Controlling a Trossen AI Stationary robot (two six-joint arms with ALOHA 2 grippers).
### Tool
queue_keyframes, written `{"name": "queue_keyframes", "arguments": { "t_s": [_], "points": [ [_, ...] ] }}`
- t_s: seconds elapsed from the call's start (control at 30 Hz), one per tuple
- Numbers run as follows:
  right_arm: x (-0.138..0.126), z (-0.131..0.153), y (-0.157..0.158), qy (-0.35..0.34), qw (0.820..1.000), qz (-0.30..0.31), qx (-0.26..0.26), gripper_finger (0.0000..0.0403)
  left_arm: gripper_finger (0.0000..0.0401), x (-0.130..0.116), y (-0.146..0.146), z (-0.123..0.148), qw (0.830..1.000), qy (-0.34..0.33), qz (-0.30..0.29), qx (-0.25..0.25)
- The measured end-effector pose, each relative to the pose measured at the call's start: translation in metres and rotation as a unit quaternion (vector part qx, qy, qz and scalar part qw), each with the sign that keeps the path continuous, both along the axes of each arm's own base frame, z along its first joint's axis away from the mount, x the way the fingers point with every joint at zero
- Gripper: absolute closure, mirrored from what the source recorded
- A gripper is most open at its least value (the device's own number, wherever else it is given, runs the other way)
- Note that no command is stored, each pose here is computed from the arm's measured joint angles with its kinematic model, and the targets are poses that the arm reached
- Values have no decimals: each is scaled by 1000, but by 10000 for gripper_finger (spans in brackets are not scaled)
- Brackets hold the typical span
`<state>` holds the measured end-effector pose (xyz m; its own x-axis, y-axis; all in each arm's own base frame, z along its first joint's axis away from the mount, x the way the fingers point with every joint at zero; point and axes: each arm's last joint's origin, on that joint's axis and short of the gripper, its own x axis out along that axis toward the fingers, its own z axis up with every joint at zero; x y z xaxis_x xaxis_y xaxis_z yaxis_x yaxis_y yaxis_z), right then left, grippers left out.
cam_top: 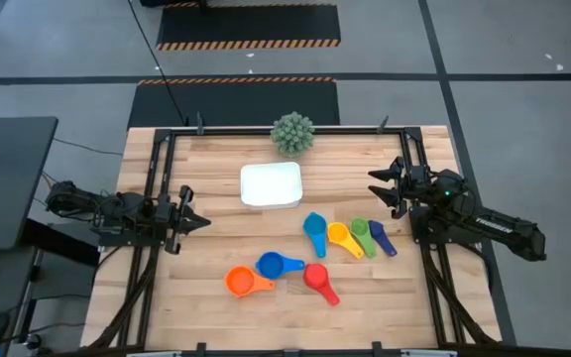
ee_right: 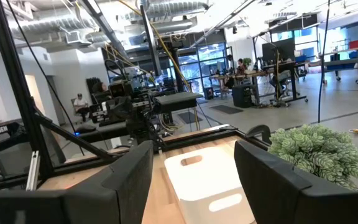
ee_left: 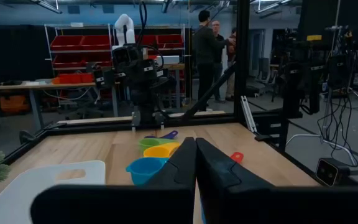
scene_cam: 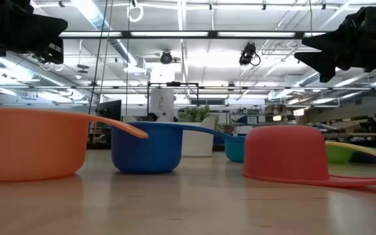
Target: Nest measuring cups in basket
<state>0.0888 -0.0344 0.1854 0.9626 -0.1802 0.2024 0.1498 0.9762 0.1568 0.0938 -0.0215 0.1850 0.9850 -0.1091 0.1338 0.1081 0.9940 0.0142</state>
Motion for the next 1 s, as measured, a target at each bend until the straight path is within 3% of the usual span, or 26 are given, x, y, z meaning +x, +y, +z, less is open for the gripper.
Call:
{"name": "queue_keyframes", "arguments": {
  "t_s": [0.23,0.43,0.5,0.6,0.87,1.0],
  "points": [
    [0,0,0,0,1000,0,0,169,385,0,0,0,1000,0,0,1],
    [0,0,0,0,1000,0,0,169,385,0,0,2,999,-13,7,39],
    [0,0,0,0,1000,0,0,169,385,-1,0,6,999,-31,4,13],
    [0,0,0,0,1000,0,0,169,385,-2,1,11,996,-49,-10,-73],
    [0,0,0,0,1000,0,0,169,385,-4,2,19,983,-85,-13,-159],
    [0,0,0,0,1000,0,0,169,385,-8,4,27,964,-123,-28,-232]
  ]
}}
